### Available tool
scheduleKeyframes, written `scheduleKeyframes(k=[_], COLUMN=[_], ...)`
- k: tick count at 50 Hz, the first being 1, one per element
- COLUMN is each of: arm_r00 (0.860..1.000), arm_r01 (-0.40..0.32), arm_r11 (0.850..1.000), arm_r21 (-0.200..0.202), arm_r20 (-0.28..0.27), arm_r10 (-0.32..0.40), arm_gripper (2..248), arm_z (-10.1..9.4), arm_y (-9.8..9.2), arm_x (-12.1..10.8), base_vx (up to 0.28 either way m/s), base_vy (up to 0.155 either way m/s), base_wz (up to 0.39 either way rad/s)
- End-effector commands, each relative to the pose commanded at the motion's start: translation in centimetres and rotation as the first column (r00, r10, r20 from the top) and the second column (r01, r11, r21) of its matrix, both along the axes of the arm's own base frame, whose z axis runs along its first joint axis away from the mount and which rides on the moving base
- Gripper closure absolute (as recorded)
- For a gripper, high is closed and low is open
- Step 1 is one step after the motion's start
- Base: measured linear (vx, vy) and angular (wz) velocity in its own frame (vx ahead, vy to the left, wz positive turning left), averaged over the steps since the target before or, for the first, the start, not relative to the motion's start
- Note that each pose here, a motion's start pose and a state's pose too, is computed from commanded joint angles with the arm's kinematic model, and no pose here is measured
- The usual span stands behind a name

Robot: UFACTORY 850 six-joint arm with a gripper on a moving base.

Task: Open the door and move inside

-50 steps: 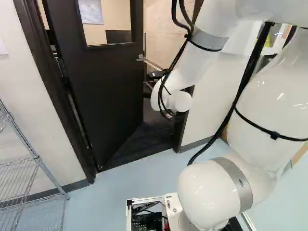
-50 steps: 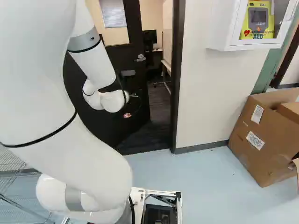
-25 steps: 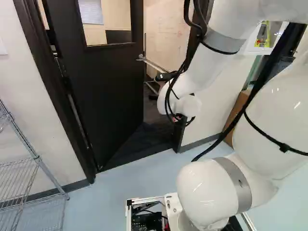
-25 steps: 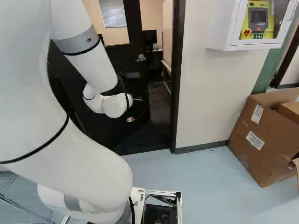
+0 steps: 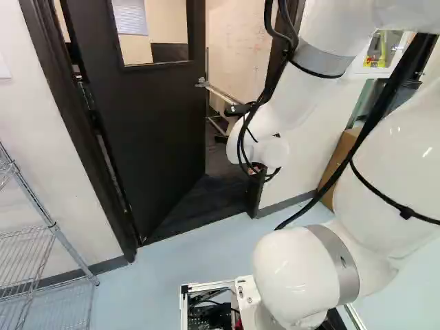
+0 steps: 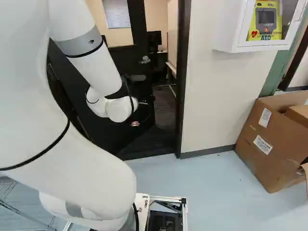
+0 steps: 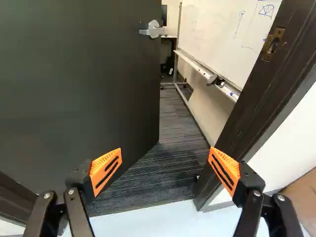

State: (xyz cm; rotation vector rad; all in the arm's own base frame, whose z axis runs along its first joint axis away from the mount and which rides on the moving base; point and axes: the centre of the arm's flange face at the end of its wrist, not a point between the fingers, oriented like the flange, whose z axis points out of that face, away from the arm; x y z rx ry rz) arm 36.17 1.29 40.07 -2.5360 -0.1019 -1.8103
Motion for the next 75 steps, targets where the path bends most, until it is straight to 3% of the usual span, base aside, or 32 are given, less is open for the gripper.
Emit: scheduleKeyframes(k=[47,75], arm_r00=[1.0,1.0], arm_r01=[0.0,0.0], arm_r11=[1.0,1.0], arm_r21=[0.0,0.0], arm_r20=[0.0,0.0], arm_r10=[0.0,0.0], arm_gripper=[3,3], arm_z=[0.0,0.0], arm_y=[0.0,0.0], arm_x=[0.0,0.0], base_vx=[0.042,0.161], base_vy=[0.003,0.091], base_wz=[0.012,0.217])
